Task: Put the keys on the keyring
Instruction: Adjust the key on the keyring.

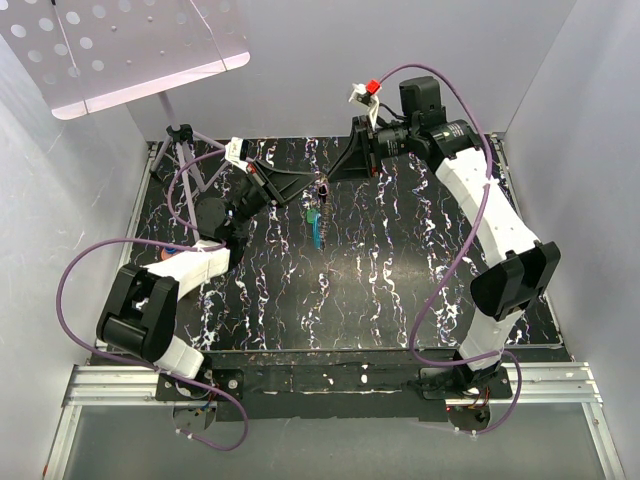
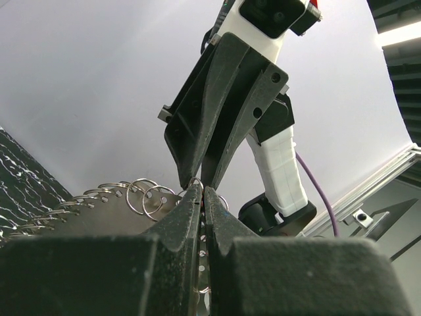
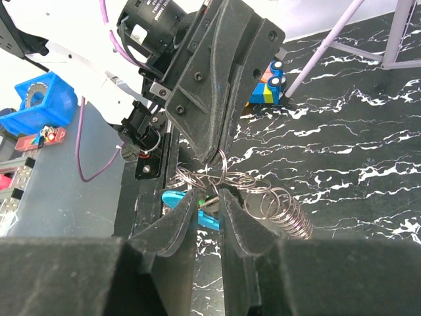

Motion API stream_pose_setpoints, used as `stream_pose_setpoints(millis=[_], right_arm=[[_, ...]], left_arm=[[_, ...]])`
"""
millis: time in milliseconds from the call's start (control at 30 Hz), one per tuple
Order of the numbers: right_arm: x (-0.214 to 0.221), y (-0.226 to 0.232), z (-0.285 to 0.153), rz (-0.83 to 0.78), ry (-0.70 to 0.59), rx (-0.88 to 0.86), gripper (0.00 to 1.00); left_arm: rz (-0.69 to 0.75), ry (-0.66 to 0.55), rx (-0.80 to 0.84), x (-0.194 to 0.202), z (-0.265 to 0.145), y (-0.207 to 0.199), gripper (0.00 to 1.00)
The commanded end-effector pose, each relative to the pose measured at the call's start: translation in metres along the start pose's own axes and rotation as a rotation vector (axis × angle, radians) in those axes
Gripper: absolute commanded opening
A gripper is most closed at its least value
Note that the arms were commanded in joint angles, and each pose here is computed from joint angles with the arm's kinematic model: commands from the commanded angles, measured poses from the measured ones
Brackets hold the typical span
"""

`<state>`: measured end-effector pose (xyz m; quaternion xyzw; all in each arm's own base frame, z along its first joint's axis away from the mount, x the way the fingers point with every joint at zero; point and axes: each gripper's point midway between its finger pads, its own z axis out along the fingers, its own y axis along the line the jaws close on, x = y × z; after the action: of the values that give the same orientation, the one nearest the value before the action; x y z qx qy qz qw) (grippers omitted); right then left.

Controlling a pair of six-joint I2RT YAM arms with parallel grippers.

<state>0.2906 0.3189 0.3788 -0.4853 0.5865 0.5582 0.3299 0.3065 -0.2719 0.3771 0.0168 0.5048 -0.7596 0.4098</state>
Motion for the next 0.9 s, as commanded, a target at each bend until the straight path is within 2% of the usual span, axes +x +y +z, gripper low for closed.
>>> stream_pose_setpoints(millis=[0,133,300,867], right_arm=[[-0.0056,0.0045,0.0031,-0.032,0.002,-0.018,0.26],[-0.005,0.0014,0.0037,-0.029,0.006,-0.003,0.27],[-0.0053,-0.0007,0.0037,-0.026,0.006,0.009,0.33],[0.0006,-0.0022,0.0047,-0.008,0.009,0.008,0.34]], left_arm=[[0.15,-0.031,0.236,-0.0092,0.0036,-0.0624,0.0],[0.153,-0.031,0.24,-0.0097,0.0033,-0.064,0.0],[0.152,-0.032,0.239,-0.0098,0.0032,-0.064,0.0],[0.155,-0.046,0.247,-0.0127,0.0042,-0.0665,0.0]])
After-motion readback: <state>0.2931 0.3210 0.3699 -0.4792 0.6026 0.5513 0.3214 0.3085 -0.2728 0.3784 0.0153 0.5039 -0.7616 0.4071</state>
